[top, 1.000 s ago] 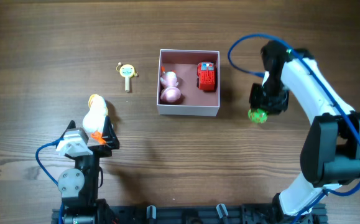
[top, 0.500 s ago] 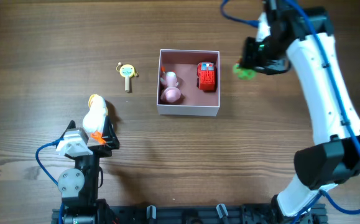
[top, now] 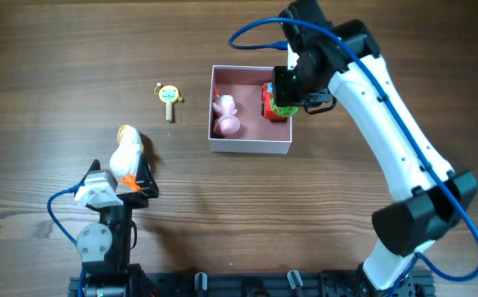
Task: Pack container
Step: 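Carry the green ball left into the box with the right gripper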
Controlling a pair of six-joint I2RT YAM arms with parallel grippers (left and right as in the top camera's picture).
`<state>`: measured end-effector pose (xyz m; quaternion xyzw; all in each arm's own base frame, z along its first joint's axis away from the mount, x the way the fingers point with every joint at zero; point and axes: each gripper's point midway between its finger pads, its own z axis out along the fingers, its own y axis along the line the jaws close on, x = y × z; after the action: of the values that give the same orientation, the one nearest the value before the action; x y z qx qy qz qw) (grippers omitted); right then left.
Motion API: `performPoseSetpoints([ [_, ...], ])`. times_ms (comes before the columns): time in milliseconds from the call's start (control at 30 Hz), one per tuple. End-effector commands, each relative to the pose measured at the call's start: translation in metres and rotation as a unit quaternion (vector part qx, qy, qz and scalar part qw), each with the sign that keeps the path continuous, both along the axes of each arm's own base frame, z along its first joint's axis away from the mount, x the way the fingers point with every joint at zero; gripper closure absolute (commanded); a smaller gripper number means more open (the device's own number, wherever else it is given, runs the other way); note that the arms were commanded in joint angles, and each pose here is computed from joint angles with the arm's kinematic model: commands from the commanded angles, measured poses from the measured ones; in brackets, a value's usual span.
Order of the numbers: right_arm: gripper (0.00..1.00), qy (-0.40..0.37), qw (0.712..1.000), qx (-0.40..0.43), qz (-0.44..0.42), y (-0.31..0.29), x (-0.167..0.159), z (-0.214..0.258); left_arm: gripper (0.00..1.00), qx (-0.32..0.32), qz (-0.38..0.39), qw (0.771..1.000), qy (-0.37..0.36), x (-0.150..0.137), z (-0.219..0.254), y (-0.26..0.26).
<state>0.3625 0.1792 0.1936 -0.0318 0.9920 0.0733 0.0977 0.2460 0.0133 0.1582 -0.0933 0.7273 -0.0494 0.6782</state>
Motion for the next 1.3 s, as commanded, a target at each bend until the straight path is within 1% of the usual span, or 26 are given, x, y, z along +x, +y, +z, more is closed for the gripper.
performPoseSetpoints([
  [0, 0.63, 0.025, 0.999, -0.02, -0.008, 0.002, 0.009, -0.028, 0.0, 0.011, 0.002, 1.0, -0.001, 0.0, -0.001, 0.0],
  [233, 0.62, 0.052, 0.998, -0.027, 0.008, 0.017, 0.008, -0.054, 0.0, 0.011, 0.002, 1.0, -0.001, 0.0, -0.001, 0.0],
  [533, 0.61, 0.088, 0.995, -0.048, 0.016, 0.017, 0.007, -0.088, 0.0, 0.011, 0.002, 1.0, -0.001, 0.0, -0.001, 0.0],
  [767, 0.59, 0.1, 0.993, -0.057, 0.02, 0.016, 0.006, -0.099, 0.0, 0.011, 0.002, 1.0, -0.001, 0.0, -0.001, 0.0],
  [1100, 0.51, 0.103, 0.993, -0.058, 0.02, 0.016, 0.006, -0.101, 0.0, 0.011, 0.002, 1.0, -0.001, 0.0, -0.001, 0.0],
  [1267, 0.46, 0.097, 0.992, -0.074, 0.018, 0.01, 0.008, -0.101, 0.0, 0.011, 0.002, 1.0, -0.001, 0.0, -0.001, 0.0],
])
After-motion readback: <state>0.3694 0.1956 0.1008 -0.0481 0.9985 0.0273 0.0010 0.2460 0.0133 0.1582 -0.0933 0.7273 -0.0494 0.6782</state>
